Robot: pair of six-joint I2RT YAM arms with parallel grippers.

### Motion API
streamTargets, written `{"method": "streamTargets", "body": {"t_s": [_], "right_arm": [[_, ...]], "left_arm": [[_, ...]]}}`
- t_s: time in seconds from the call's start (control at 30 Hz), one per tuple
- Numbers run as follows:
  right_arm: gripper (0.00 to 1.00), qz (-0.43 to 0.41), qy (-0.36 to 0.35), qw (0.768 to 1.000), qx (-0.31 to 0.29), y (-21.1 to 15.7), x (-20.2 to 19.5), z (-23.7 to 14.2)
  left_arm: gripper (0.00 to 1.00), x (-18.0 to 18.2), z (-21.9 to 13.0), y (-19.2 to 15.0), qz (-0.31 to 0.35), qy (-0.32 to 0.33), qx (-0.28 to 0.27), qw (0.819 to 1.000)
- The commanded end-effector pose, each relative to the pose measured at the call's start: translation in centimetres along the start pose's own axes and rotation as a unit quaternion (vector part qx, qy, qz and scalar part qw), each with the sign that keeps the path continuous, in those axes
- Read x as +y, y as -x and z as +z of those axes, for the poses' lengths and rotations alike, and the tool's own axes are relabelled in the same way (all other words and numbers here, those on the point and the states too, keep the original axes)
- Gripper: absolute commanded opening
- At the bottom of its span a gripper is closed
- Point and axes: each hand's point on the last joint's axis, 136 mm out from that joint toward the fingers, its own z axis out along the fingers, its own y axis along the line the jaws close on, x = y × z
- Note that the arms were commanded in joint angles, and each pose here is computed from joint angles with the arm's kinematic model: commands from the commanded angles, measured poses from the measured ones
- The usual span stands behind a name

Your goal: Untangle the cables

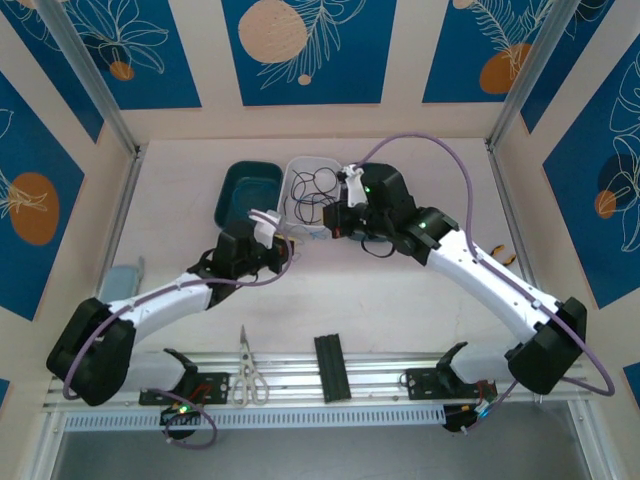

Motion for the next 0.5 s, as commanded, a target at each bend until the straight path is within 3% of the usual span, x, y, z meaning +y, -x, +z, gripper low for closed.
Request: {"method": "streamTargets", "body": {"t_s": [0.0, 0.27, 0.47], "right_arm": [[0.02, 0.037, -0.034, 0.999, -0.004, -1.0, -2.1, -1.6], [0.05, 0.112, -0.148, 0.983, -0.001, -4.5, -8.5, -4.4], [0.05, 0.147, -0.177, 0.973, 0.000, -5.9, -10.7, -4.8]], "left_arm": [[0.00, 0.7, -1.3, 2.9, -0.020, 0.042, -0.031, 0.998], [0.00, 3.1, -4.6, 5.8, -0.069, 0.099, -0.065, 0.991], [0.00, 3.3, -6.7, 8.1, -0.072, 0.107, -0.096, 0.987]]}}
